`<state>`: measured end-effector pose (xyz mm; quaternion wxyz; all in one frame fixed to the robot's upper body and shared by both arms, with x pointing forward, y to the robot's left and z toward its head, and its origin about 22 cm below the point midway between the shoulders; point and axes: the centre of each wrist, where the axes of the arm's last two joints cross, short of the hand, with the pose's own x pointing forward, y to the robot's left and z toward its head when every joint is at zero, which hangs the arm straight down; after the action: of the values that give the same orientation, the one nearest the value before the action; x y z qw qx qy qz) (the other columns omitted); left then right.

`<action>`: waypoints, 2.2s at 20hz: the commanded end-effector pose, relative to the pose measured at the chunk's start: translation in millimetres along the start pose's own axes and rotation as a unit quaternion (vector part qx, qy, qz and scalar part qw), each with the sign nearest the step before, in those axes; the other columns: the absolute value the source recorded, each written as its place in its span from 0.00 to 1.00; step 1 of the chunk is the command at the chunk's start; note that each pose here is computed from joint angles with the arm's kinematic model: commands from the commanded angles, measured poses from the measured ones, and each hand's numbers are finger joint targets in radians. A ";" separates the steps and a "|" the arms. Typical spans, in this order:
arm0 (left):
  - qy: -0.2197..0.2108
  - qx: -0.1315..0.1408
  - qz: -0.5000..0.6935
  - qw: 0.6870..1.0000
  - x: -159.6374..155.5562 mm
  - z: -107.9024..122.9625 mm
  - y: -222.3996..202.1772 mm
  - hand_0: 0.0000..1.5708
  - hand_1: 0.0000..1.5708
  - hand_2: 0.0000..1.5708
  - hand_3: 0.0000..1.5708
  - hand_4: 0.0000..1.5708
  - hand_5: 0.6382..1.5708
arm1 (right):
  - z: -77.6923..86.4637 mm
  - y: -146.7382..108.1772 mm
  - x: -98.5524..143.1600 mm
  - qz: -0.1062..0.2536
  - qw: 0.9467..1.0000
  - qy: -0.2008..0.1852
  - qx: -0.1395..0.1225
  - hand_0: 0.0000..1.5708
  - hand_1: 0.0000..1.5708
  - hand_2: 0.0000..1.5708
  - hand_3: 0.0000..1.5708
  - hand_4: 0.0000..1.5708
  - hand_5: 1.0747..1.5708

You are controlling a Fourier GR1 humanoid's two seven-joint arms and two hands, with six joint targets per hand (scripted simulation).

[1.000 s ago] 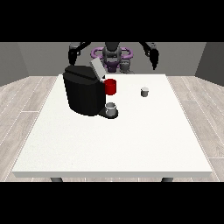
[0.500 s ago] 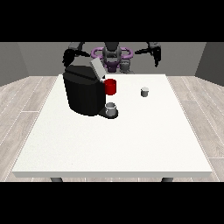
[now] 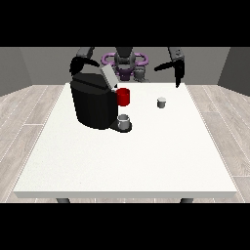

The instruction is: Insert the coffee pod into the coffee machine and close the lid

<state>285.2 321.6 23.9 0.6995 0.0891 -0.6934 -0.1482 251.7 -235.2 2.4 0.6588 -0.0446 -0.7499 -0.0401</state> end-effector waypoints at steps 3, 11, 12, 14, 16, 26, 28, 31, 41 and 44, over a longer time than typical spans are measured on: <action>0.042 0.016 -0.009 0.999 -18.5 -21.4 7.7 0.00 0.00 0.00 0.00 0.00 1.00 | -6.8 9.4 7.7 -0.012 1.000 -0.023 0.013 0.00 0.00 0.00 0.00 0.18 1.00; 0.060 -0.015 -0.069 0.996 -30.6 -34.5 -3.4 0.00 0.00 0.00 0.00 0.00 1.00 | -31.7 12.3 14.8 -0.002 1.000 -0.002 -0.002 0.00 0.00 0.00 0.00 0.23 1.00; 0.073 -0.008 -0.067 0.995 -29.2 -41.5 -0.1 0.00 0.00 0.00 0.00 0.00 1.00 | -26.0 12.6 6.7 -0.003 1.000 0.005 0.001 0.00 0.00 0.00 0.00 0.25 1.00; 0.064 -0.017 -0.100 0.993 -26.4 -42.9 8.5 0.00 0.00 0.00 0.00 0.00 1.00 | -31.5 11.7 3.2 -0.001 1.000 0.003 -0.003 0.00 0.00 0.00 0.00 0.24 1.00; 0.080 -0.044 -0.100 0.991 -32.8 -43.7 -25.8 0.00 0.00 0.13 0.00 0.00 1.00 | -24.1 12.4 -9.0 0.020 0.999 0.041 -0.004 0.00 0.00 0.00 0.00 0.24 1.00; 0.100 -0.011 -0.171 0.980 -50.3 -49.6 2.8 0.39 0.39 0.47 0.30 0.00 1.00 | -32.0 11.4 -5.6 0.028 0.999 0.021 0.005 0.00 0.00 0.00 0.00 0.23 1.00; 0.112 -0.047 -0.193 0.974 -49.3 -50.5 2.1 0.40 0.40 0.48 0.31 0.00 1.00 | -40.2 15.1 1.2 0.028 0.999 0.041 -0.008 0.00 0.00 0.00 0.00 0.27 1.00; 0.121 -0.030 -0.232 0.965 -65.0 -39.2 13.4 0.36 0.36 0.44 0.26 0.00 1.00 | -32.3 25.1 6.7 0.010 0.999 0.050 0.006 0.00 0.00 0.00 0.00 0.27 1.00; 0.070 0.011 -0.266 0.961 -53.6 -64.5 -11.0 0.49 0.49 0.58 0.44 0.22 1.00 | -38.9 15.9 1.1 0.021 0.999 0.044 0.008 0.00 0.00 0.00 0.00 0.31 1.00; 0.072 0.011 -0.296 0.952 -30.6 -79.7 0.6 0.53 0.53 0.62 0.48 0.24 1.00 | -35.5 22.0 -12.2 0.017 0.999 0.051 -0.005 0.00 0.00 0.00 0.00 0.33 1.00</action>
<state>348.6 330.2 -26.6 0.6825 0.2904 -0.5883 -0.3220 291.8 -223.6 8.4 0.6922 -0.0572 -0.7190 -0.0249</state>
